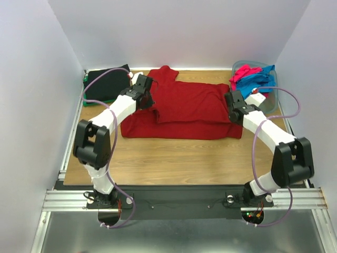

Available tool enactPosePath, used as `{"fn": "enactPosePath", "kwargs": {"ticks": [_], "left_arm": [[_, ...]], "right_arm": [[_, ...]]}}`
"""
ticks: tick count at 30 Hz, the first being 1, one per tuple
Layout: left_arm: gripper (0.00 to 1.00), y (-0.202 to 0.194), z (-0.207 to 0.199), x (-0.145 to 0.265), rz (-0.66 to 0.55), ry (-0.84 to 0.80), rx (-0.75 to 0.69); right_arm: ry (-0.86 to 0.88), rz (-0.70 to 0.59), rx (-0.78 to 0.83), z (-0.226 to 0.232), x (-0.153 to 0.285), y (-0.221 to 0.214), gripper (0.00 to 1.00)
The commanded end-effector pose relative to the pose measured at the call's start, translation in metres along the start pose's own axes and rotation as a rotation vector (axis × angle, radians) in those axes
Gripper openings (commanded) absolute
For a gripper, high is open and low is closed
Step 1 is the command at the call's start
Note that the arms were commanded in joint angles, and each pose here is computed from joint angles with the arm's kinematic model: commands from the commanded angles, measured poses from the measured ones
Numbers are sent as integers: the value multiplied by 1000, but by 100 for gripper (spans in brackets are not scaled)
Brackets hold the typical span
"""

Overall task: Fold and stack the t-shirts
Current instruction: Fold the tshirt

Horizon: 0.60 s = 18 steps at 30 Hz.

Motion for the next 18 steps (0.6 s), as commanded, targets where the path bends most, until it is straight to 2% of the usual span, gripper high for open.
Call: {"fn": "enactPosePath", "kwargs": {"ticks": [1,4,6,8,9,10,11,12,13,14,15,16,17,18], "left_arm": [[0,37,-11,-10,-75,-8,-42],[0,40,-5,-37,-54,30,-42],[14,45,0,-47,-50,36,-24],[39,50,0,-56,-42,39,-21],[65,52,0,-58,-45,43,-21],[86,57,0,-59,-47,53,-18],[98,59,-1,-58,-51,51,-22],[98,62,-1,-56,-55,52,-29],[98,65,-2,-49,-62,46,-28],[98,68,-2,-44,-70,40,-27],[98,68,-2,-39,-74,35,-20],[98,60,3,-38,-60,42,-19],[98,63,5,-22,-83,30,-1],[98,60,8,-15,-89,28,10]], "right_arm": [[-15,-70,-23,21,-16,22,1],[-31,-40,10,33,-37,23,1],[-36,-21,15,40,-48,21,1],[-36,-12,36,45,-55,22,2],[-39,-11,38,46,-58,22,5],[-35,-9,62,50,-61,24,9],[-26,-2,74,52,-62,25,23],[-6,14,87,54,-60,24,32],[12,16,101,54,-57,27,54],[25,22,105,53,-54,27,54],[40,31,105,51,-50,26,66],[46,31,105,48,-46,27,69],[57,29,98,40,-38,28,77],[73,35,90,35,-33,27,81]]}}
Point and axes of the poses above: each gripper's point midway between its finger pads, its own x axis back along the fingers, its own z axis along the line the jaws close on, y = z × x, the point moved 7 cm from there along x, back along the fingers
